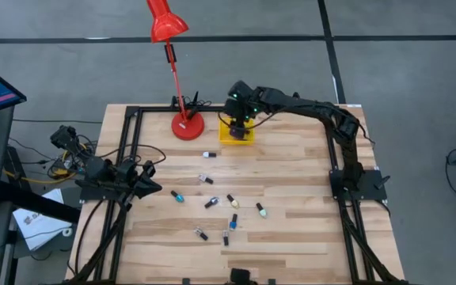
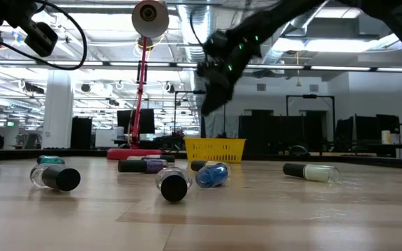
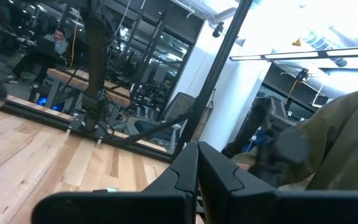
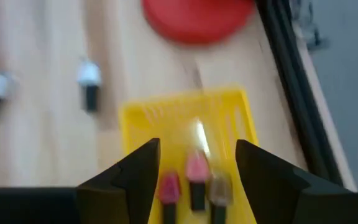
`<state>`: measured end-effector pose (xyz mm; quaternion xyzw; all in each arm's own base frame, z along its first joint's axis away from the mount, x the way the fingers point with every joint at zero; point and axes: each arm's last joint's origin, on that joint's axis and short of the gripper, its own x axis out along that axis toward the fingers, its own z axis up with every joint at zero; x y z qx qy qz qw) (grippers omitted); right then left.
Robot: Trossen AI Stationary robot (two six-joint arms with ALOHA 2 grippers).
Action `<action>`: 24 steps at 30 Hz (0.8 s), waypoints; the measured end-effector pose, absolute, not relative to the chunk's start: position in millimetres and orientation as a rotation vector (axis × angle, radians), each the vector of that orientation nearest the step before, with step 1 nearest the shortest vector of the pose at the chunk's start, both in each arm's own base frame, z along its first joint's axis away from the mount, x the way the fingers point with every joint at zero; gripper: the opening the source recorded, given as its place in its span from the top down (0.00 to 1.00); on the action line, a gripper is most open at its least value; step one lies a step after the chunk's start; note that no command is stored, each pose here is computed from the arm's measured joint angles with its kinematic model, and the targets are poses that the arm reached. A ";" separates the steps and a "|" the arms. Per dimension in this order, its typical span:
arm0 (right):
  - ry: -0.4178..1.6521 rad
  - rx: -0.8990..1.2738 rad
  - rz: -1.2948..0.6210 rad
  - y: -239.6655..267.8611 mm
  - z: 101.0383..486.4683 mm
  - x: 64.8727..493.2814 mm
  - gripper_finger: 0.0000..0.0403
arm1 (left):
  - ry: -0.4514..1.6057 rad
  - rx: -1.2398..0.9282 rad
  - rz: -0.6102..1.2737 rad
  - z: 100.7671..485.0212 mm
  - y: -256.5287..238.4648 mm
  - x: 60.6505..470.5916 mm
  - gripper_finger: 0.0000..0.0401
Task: Pick & Place Nail Polish
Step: Put the top white nail polish bottle into the yellow bin
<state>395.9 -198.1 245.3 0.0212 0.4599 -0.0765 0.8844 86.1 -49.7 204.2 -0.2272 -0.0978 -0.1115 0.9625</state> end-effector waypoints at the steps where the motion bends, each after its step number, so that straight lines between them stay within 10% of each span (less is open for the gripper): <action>1: 0.935 0.020 -0.143 -193.6 252.9 400.4 0.50 | -0.198 -0.460 -0.226 204.2 -49.7 86.0 1.00; 24: 0.963 -0.120 0.089 -108.3 200.1 464.1 0.50 | -0.203 -0.464 -0.227 204.8 -49.6 85.9 1.00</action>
